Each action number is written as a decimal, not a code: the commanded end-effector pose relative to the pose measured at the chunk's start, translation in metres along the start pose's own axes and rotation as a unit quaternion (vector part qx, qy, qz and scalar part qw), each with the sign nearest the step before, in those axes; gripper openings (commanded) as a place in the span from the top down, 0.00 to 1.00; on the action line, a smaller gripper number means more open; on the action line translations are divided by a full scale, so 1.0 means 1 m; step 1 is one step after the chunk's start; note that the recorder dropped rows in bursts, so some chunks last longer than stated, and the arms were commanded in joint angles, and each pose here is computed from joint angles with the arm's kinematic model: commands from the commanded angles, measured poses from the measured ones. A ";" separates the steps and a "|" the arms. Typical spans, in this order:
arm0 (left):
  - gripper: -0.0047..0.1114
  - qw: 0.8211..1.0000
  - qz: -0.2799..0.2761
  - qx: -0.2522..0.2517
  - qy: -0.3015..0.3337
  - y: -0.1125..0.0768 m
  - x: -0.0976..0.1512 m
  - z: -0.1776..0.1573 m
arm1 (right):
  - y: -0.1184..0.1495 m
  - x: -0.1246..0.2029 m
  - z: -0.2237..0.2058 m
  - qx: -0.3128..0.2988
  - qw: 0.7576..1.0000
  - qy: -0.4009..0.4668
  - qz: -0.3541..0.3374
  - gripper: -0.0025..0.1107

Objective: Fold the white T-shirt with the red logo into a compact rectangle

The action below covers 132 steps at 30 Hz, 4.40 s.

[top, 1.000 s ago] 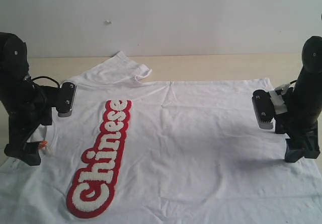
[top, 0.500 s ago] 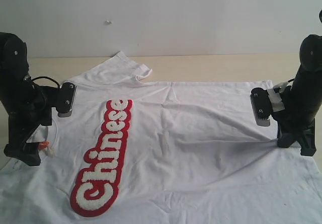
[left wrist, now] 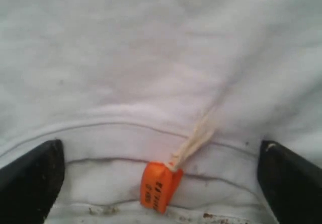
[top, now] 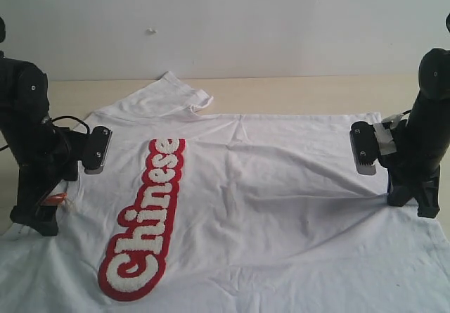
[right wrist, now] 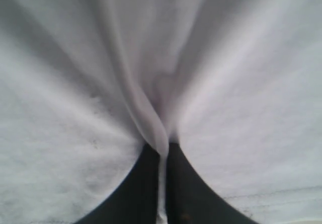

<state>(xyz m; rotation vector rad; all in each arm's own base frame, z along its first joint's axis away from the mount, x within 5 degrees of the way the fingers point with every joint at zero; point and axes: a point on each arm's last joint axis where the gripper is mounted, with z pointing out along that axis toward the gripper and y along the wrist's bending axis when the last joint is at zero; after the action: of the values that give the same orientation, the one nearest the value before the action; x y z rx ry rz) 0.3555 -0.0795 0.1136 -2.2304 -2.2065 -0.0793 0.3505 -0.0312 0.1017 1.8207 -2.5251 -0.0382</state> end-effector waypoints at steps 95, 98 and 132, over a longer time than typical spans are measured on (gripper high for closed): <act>0.96 0.959 -0.183 -0.215 -0.036 -0.139 0.039 -0.191 | 0.126 -0.002 -0.161 0.138 0.986 -0.056 0.076 0.98; 0.96 0.948 -0.205 -0.238 -0.050 -0.104 0.044 -0.170 | 0.095 -0.010 -0.140 0.182 0.979 -0.054 0.073 0.98; 0.32 0.846 -0.323 -0.390 -0.165 0.019 0.080 -0.032 | -0.024 -0.054 -0.031 0.285 0.946 -0.109 0.108 0.26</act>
<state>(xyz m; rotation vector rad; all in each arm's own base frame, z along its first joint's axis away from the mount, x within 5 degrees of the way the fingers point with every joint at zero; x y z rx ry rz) 0.3751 -0.0014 0.1497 -1.6826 -3.5052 -0.7938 0.3908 0.0120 0.1276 1.8216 -3.0684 0.6043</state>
